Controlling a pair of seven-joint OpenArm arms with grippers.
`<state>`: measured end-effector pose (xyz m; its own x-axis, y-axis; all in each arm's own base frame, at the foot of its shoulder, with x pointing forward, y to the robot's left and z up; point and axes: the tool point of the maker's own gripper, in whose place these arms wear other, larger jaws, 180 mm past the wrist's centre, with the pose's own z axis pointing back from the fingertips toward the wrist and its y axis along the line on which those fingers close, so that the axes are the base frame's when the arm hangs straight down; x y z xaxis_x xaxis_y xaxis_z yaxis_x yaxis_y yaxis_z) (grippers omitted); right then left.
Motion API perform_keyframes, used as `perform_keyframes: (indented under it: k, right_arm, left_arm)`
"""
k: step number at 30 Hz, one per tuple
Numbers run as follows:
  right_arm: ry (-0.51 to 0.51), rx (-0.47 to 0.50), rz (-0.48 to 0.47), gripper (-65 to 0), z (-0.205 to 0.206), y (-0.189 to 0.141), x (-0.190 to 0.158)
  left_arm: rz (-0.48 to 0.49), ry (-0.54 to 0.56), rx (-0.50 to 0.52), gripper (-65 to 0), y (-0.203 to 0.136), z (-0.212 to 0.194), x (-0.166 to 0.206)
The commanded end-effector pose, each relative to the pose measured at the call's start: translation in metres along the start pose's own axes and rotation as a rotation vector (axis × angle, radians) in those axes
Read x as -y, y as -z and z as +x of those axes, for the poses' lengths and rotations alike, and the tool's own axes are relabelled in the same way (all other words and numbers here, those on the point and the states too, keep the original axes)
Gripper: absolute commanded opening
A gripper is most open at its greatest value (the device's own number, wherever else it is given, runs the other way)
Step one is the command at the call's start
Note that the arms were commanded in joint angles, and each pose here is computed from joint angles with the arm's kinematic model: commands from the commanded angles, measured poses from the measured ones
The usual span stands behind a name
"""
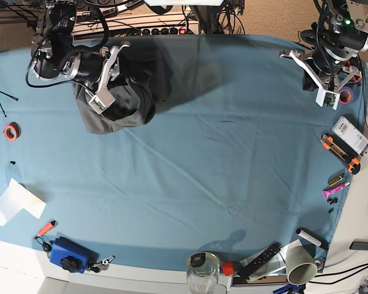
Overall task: Fold the T-shirt properly
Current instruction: 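Lift the strip end with the right gripper and fold it over the bundle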
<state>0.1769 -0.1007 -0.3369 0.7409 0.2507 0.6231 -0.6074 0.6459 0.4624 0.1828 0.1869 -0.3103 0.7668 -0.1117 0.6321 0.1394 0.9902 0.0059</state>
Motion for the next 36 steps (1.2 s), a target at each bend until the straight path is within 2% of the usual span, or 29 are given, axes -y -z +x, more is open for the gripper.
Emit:
perform_keyframes:
  k: [1, 11, 23, 25, 28, 31, 34, 36]
  right_arm:
    - [-0.023, 0.030, 0.000, -65.0, 0.009, -0.003, -0.001]
    - [-0.026, 0.016, 0.003, -65.0, 0.007, -0.001, -0.003]
    - [-0.055, -0.034, 0.106, -65.0, -0.001, 0.020, -0.031]
    - [-0.055, -0.028, 0.119, -62.1, 0.000, 0.021, -0.033]
    - [-0.060, 0.026, 0.174, -59.8, 0.012, 0.017, -0.047]
    - [-0.105, 0.137, 0.282, -59.8, 0.040, 0.005, -0.078]
    - [-0.160, 0.170, 0.299, -59.8, 0.051, -0.002, -0.093]
    - [-0.158, 0.180, 0.304, -59.8, 0.053, -0.001, -0.095]
  left_arm:
    - [0.004, 0.013, 0.033, -65.0, -0.004, 0.007, -0.001]
    - [0.004, 0.013, 0.033, -65.0, -0.004, 0.007, -0.001]
    - [0.004, 0.013, 0.033, -65.0, -0.004, 0.007, -0.001]
    - [0.004, 0.012, 0.033, -65.0, -0.004, 0.008, -0.001]
    - [0.004, 0.012, 0.033, -65.0, -0.004, 0.007, -0.001]
    - [0.004, 0.012, 0.040, -65.0, -0.004, 0.009, 0.000]
    - [0.002, 0.008, 0.038, -65.0, -0.004, 0.008, 0.000]
    - [0.002, 0.007, 0.032, -65.0, -0.004, 0.006, 0.000]
